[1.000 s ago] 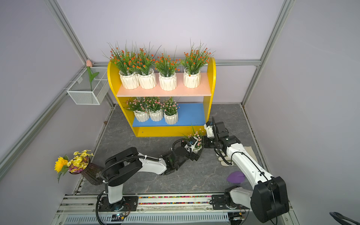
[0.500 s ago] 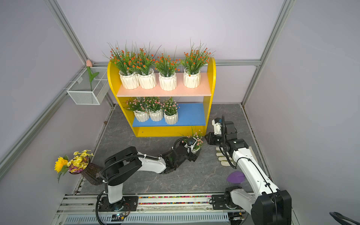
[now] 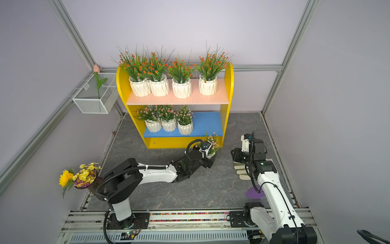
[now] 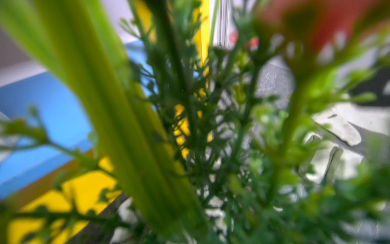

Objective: Place the baby's breath potted plants on the rack by color
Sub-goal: Place the baby's breath potted plant on the rack.

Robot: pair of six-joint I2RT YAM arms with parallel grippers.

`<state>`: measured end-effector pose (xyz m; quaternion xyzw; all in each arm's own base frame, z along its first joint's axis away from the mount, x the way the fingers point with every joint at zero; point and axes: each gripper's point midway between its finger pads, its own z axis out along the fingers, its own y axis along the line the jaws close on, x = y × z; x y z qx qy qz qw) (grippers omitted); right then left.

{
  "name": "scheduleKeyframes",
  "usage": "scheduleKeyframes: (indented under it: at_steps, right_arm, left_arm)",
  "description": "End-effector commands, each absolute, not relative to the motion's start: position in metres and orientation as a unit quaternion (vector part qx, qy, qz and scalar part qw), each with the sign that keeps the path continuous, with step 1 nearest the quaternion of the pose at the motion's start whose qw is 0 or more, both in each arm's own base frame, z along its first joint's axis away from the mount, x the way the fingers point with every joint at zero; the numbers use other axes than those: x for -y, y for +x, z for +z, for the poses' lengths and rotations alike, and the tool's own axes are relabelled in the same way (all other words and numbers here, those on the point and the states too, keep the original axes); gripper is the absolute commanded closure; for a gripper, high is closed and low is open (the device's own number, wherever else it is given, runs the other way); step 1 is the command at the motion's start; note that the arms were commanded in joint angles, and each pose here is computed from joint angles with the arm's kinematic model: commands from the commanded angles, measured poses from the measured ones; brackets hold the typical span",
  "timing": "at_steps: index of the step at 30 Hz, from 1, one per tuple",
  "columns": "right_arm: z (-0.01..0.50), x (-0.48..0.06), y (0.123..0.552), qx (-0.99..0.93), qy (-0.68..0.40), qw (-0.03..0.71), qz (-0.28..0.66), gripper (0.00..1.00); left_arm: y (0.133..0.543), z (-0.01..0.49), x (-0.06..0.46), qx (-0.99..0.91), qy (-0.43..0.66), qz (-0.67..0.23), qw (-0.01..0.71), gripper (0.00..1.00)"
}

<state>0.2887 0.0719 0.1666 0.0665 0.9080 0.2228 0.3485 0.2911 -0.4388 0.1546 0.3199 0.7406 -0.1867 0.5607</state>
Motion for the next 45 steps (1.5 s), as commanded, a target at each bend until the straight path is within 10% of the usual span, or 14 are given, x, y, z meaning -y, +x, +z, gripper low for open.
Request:
scheduleKeyframes:
  at_steps: [1,45]
  right_arm:
    - [0.156,-0.073,0.283,-0.911,0.07,0.336,0.229,0.7]
    - [0.146,-0.074,0.258,-0.915,0.064,0.326,0.231,0.69]
  left_arm:
    - [0.301,0.206,0.442,-0.726,0.287,-0.205,0.59,0.45]
    - [0.441,0.279,0.439,-0.739,0.129,-0.149,0.644,0.49]
